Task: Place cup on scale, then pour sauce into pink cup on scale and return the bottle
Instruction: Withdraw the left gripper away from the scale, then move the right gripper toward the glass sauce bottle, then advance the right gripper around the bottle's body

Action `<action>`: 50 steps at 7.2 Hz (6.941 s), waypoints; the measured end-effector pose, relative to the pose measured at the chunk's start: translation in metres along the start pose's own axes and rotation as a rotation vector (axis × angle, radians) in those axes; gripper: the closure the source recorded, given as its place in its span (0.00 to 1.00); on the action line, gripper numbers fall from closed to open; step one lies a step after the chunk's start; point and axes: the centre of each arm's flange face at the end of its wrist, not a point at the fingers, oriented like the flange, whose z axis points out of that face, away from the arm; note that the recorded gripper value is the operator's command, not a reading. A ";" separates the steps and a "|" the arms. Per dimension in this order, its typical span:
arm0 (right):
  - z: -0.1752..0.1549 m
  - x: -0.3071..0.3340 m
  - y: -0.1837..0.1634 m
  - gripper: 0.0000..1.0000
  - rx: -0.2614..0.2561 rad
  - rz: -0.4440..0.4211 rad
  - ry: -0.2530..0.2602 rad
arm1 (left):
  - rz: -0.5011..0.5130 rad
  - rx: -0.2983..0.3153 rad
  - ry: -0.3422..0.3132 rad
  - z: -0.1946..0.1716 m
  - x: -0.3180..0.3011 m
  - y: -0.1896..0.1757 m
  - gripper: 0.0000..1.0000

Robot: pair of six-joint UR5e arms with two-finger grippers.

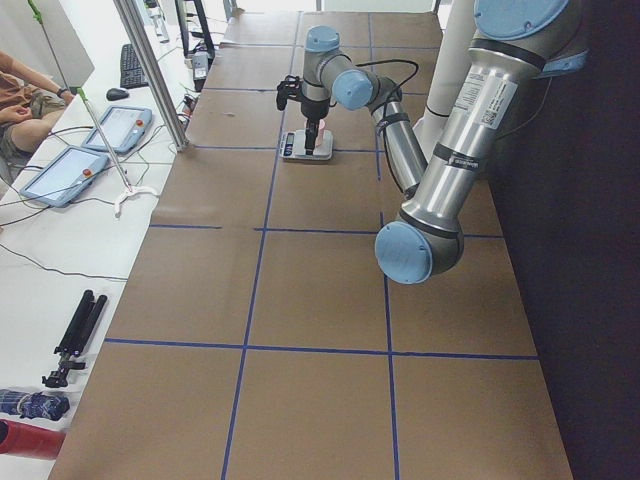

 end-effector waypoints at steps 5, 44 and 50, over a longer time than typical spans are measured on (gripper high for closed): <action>0.037 -0.149 0.034 0.00 0.077 0.123 -0.030 | 0.343 -0.041 -0.125 -0.015 -0.210 -0.029 0.00; 0.383 -0.160 0.120 0.00 0.942 -0.071 0.215 | 0.362 -0.016 -0.129 0.014 -0.247 -0.060 0.00; 0.390 -0.172 0.104 0.00 0.955 -0.078 0.200 | 0.360 -0.014 -0.129 0.013 -0.245 -0.061 0.00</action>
